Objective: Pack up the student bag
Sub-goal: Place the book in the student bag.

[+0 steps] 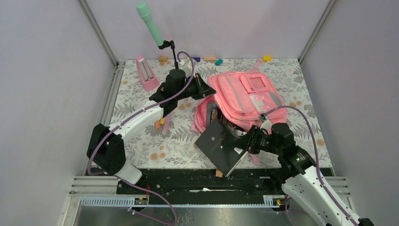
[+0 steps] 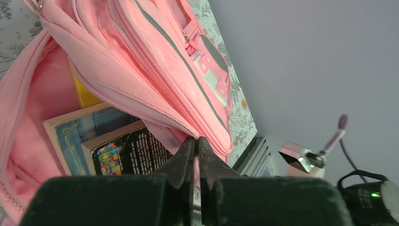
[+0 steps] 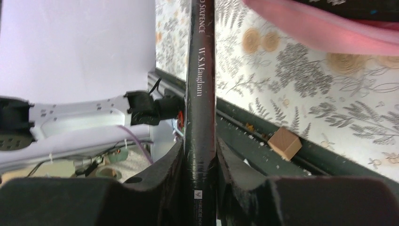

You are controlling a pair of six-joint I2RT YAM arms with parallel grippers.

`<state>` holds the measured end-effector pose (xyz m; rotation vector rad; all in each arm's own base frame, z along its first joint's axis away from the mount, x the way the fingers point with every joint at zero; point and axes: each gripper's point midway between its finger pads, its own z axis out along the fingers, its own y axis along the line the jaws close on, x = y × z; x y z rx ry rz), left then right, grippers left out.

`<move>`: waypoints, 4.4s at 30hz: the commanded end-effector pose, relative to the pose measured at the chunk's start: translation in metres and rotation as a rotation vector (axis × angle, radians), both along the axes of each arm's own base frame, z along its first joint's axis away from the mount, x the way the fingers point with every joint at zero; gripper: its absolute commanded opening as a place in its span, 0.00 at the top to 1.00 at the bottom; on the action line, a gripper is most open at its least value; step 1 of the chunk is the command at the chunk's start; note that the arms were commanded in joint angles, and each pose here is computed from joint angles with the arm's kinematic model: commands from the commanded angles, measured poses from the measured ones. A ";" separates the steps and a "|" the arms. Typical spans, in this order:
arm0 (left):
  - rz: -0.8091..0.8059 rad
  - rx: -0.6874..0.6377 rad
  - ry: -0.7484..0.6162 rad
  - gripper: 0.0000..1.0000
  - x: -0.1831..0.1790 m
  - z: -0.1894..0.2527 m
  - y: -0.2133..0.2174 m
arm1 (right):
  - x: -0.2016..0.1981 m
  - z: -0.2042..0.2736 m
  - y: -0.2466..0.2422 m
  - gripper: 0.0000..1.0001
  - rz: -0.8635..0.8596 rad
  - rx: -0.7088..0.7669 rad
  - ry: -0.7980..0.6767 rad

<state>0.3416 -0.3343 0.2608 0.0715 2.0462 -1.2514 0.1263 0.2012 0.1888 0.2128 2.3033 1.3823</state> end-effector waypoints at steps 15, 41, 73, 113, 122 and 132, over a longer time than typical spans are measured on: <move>-0.069 -0.188 -0.200 1.00 -0.001 0.086 -0.026 | 0.096 0.033 -0.032 1.00 -0.643 0.162 -0.355; -0.100 -0.203 -0.045 1.00 -0.046 0.016 -0.054 | 0.144 -0.035 -0.116 1.00 -1.199 -0.198 -0.338; -0.106 -0.298 0.015 1.00 -0.102 0.012 -0.075 | 0.143 -0.083 -0.125 1.00 -1.323 -0.207 -0.206; 0.024 -0.392 0.093 1.00 -0.078 0.000 -0.090 | 0.118 -0.138 -0.104 0.08 -0.937 -0.574 -0.159; 0.088 -0.324 0.080 1.00 -0.046 -0.018 -0.073 | 0.096 -0.125 -0.091 0.05 -0.703 -0.542 -0.242; 0.204 -0.202 0.056 1.00 -0.007 -0.046 -0.020 | 0.070 -0.094 -0.051 0.00 -0.305 -0.577 -0.282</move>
